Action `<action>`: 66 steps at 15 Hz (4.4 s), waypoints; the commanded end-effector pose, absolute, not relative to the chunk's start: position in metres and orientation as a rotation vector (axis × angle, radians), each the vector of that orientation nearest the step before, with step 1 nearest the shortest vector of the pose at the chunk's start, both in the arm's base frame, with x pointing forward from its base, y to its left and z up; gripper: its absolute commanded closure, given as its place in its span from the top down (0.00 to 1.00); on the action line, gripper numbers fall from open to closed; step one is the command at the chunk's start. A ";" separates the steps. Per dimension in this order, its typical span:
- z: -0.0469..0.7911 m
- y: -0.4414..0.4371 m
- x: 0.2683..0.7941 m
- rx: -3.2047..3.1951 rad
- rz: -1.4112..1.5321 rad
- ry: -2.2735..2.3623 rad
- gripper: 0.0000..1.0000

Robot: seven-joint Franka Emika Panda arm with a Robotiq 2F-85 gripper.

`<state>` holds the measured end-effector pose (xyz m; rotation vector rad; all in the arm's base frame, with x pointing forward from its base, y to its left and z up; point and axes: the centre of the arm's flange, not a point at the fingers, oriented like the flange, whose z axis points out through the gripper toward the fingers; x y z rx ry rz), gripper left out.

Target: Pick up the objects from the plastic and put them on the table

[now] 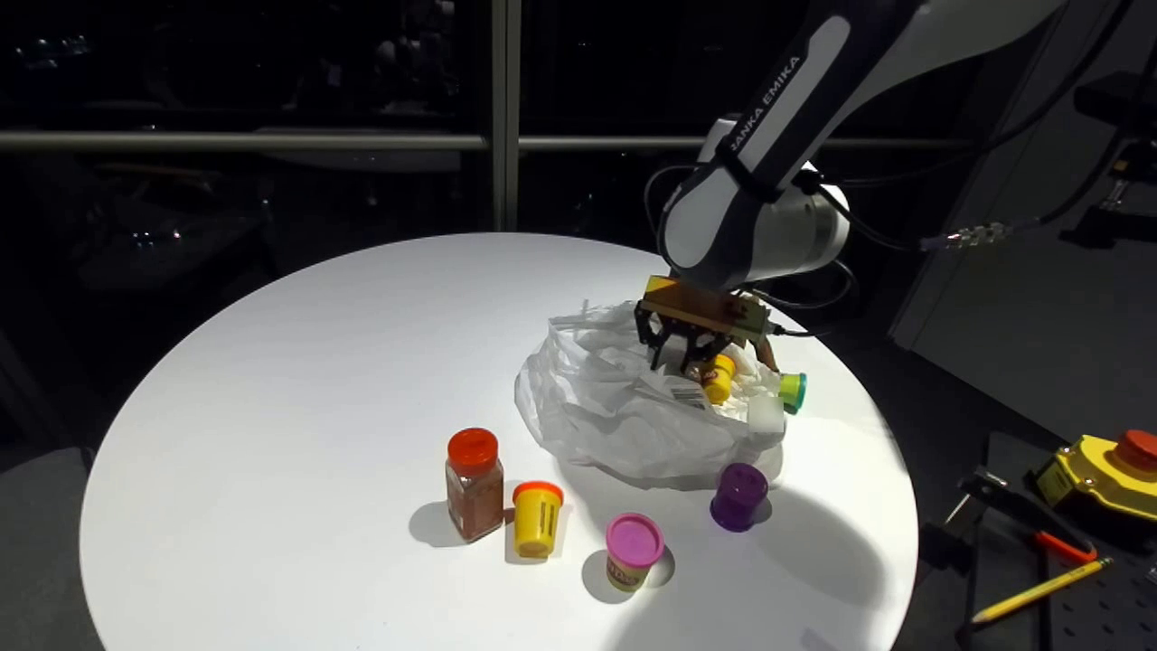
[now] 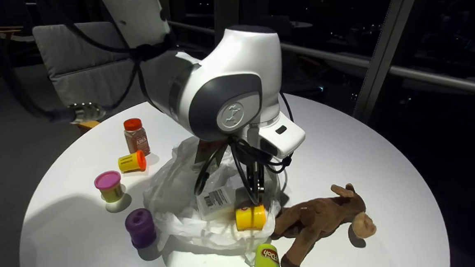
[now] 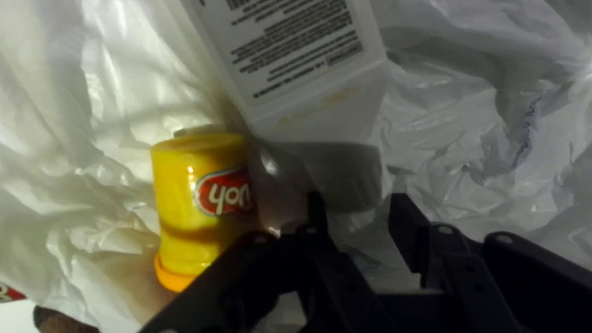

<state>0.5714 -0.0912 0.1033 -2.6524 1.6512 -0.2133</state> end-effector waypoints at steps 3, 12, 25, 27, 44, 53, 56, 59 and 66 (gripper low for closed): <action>0.120 -0.101 0.567 -2.634 -0.311 1.638 0.46; 0.115 -0.091 0.549 -2.754 -0.292 1.484 0.94; 0.139 -0.056 0.546 -2.879 -0.317 1.295 1.00; 0.136 -0.054 0.549 -2.892 -0.315 1.284 1.00; 0.116 -0.055 0.565 -2.942 -0.278 1.219 0.50; 0.123 -0.059 0.561 -2.930 -0.309 1.252 0.17; 0.151 -0.046 0.545 -2.876 -0.483 1.261 0.17; 0.184 -0.027 0.526 -2.806 -0.740 1.239 0.17; 0.257 0.052 0.471 -2.460 -1.162 1.208 0.17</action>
